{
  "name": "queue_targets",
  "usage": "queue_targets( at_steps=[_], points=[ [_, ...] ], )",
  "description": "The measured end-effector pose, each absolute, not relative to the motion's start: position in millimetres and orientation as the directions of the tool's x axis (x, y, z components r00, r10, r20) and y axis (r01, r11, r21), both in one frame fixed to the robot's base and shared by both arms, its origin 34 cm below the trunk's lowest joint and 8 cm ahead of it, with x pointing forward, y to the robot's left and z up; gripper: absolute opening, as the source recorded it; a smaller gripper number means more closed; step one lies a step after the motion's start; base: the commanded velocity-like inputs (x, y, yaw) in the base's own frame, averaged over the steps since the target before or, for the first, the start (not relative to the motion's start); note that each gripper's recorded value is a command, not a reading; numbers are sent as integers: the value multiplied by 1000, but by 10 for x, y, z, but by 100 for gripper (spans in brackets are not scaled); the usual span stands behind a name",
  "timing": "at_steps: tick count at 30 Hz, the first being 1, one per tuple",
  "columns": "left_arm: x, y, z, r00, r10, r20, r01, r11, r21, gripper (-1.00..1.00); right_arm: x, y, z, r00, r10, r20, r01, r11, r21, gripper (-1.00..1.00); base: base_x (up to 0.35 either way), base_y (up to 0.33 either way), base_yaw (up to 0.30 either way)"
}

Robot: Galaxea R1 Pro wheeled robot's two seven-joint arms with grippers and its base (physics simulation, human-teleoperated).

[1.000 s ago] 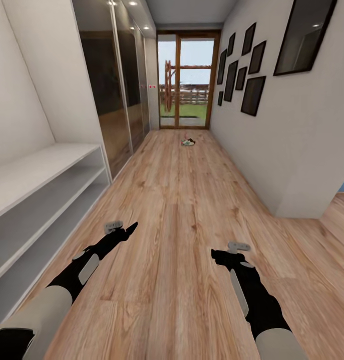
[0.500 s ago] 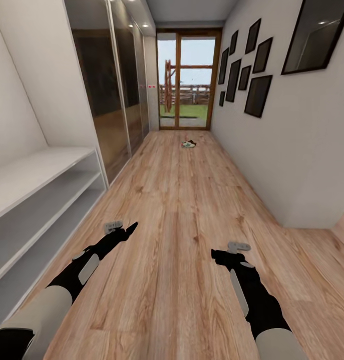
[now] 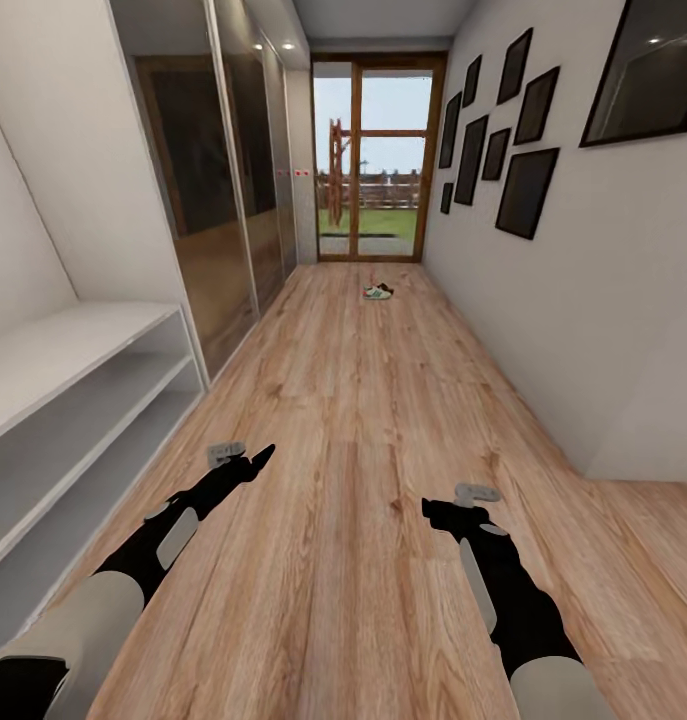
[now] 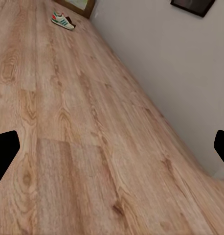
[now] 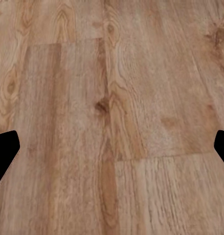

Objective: Pick up the two gym shoes and the two sandals from the corridor floor and place them onto the hallstand (shoe rack) in the corridor, making sure they are on the rack and not on the floor. Arrange them so the two gym shoes are next to each other and the two sandals are next to each other.

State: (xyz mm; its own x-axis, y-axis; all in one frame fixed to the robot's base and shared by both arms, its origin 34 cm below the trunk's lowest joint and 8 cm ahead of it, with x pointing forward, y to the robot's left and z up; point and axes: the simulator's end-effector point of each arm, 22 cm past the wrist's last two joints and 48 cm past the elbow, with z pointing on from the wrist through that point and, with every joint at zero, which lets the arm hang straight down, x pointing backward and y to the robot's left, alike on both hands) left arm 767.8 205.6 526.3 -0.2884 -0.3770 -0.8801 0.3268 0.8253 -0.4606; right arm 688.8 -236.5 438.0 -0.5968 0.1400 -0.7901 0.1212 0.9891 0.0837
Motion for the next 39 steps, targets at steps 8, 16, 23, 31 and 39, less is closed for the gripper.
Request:
queue_targets(
  at_steps=[8, 16, 23, 31, 39],
  points=[
    [7679, 2058, 5264, -288, -377, -880, 327, 825, -460, 100, 6888, -2366, 4378, -597, 140, -790, 121, 989, 83, 100, 349, 0, 0],
    [7679, 2054, 5264, -288, -377, -880, 327, 825, -461, 100, 6887, -2361, 4378, -597, 140, -790, 121, 989, 84, 100, 349, 0, 0],
    [7677, 2053, 5262, -289, -377, -880, 327, 825, -461, 100, 6886, -2362, 4374, -598, 140, -789, 121, 989, 84, 100, 349, 0, 0],
    [7678, 2051, 5263, -289, -377, -880, 327, 825, -461, 100, 6888, -2361, 4379, -597, 140, -790, 121, 989, 84, 100, 349, 0, 0],
    [7678, 2056, 5262, -288, -377, -880, 327, 825, -461, 100, 6887, -2362, 4377, -597, 140, -790, 121, 989, 84, 100, 349, 0, 0]
  ],
)
